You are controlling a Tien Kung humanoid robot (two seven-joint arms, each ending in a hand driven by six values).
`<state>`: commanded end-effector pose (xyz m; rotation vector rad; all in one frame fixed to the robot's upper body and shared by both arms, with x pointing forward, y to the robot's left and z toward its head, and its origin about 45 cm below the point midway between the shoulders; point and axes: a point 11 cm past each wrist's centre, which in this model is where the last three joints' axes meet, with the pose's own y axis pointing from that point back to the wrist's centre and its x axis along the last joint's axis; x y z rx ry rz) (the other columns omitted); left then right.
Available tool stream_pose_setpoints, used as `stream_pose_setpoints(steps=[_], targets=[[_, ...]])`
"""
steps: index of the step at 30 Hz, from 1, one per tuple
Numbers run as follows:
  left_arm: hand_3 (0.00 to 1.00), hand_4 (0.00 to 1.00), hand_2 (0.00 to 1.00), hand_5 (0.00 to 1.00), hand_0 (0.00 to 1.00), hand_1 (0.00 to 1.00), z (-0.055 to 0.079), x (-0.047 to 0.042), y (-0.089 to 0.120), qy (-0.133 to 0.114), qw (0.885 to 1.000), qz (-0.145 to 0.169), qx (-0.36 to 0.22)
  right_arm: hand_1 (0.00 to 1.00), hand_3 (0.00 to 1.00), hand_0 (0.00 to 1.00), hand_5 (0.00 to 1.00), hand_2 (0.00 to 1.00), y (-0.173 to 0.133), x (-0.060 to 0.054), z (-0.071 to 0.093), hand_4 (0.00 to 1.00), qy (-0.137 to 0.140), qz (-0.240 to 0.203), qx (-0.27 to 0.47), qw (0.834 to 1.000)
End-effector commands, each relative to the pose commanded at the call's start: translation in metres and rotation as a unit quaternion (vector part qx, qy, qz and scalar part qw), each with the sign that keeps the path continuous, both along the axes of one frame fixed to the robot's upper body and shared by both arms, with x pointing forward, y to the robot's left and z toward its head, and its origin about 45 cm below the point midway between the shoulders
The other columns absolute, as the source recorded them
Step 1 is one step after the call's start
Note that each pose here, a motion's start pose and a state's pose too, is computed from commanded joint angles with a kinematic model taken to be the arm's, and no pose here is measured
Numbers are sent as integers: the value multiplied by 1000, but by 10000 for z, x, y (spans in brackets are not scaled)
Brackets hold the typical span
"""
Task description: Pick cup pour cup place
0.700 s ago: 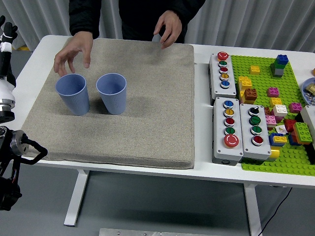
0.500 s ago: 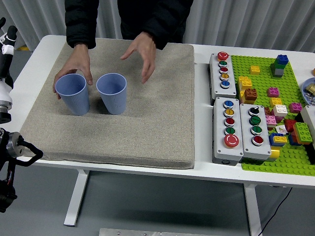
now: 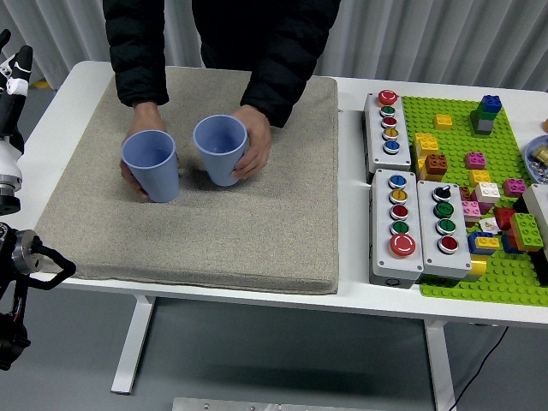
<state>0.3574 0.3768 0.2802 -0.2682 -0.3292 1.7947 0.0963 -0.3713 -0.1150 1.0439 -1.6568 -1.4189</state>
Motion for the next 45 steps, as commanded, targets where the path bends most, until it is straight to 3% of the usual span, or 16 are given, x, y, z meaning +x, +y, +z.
stream_pose_setpoints(steps=[13, 45], targets=[[948, 945, 933, 599, 824, 814, -4, 2, -10, 1, 1000, -1, 0, 676, 643, 680, 164, 690, 9, -4, -3, 431, 0, -1, 1, 1000], [950, 944, 934, 596, 826, 814, -34, -6, 18, 7, 1000, 3, 9, 676, 644, 679, 168, 691, -4, 50, 12, 432, -6, -3, 0, 1000]])
